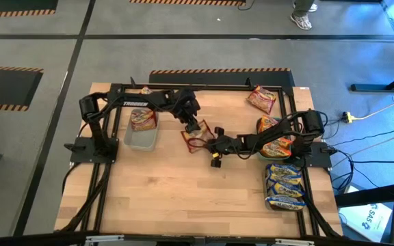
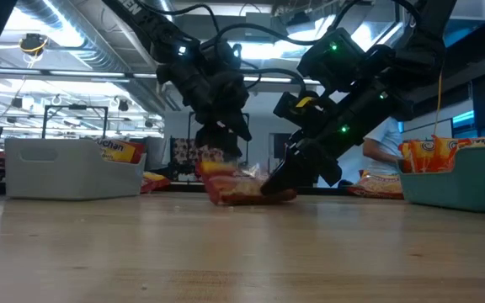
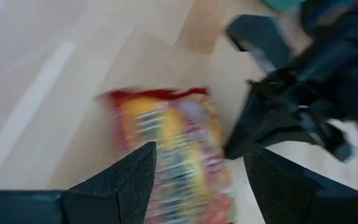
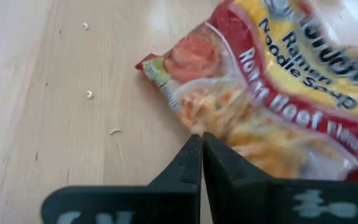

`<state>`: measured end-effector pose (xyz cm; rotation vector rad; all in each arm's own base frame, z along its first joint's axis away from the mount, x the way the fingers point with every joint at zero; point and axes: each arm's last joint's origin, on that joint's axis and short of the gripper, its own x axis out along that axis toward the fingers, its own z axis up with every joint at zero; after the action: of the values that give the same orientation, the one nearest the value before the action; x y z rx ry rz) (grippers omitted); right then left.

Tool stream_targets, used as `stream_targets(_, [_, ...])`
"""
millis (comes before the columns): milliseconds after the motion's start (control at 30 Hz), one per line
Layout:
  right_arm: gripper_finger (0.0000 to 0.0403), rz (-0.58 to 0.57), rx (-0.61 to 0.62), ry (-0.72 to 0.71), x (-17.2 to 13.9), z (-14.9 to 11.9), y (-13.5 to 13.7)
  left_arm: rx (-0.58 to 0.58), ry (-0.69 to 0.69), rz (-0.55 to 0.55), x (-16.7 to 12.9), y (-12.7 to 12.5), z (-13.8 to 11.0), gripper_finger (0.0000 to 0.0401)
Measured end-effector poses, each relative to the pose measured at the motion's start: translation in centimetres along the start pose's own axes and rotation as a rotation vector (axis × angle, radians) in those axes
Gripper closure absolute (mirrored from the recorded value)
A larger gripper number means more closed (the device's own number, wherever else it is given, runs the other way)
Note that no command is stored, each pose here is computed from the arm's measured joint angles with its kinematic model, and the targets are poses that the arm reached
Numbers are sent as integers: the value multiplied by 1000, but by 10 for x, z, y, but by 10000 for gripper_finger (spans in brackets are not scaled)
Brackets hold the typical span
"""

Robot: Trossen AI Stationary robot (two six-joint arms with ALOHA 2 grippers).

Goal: Sort Maruchan noodles
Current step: Put the red noodle pack into the white bin

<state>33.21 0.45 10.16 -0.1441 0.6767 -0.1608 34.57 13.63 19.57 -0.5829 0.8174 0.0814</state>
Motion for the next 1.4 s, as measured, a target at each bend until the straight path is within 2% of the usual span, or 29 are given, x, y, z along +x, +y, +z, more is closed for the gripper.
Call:
stream_targets(100, [402,0,0,0,0,0,0,20,-15,-23,1,-5,1,165])
stream_targets(300, [402,0,0,0,0,0,0,13,-36,207,0,3,0,165])
stream_targets(400, [402,7,-2,-18,-1,2,2,14,-3,237,2,10,-3,165])
stream_targets(600, [402,-20,12,-118,-8,23,5,17,8,237,5,15,-4,165])
stream_targets(800, [402,-97,91,-99,5,16,-20,35,5,183,5,15,-3,165])
stream_targets(900, [402,-63,109,-84,12,10,-22,47,6,185,5,15,-3,165])
stream_targets(1400, [402,-96,9,-30,11,0,-2,52,35,182,5,15,-6,165])
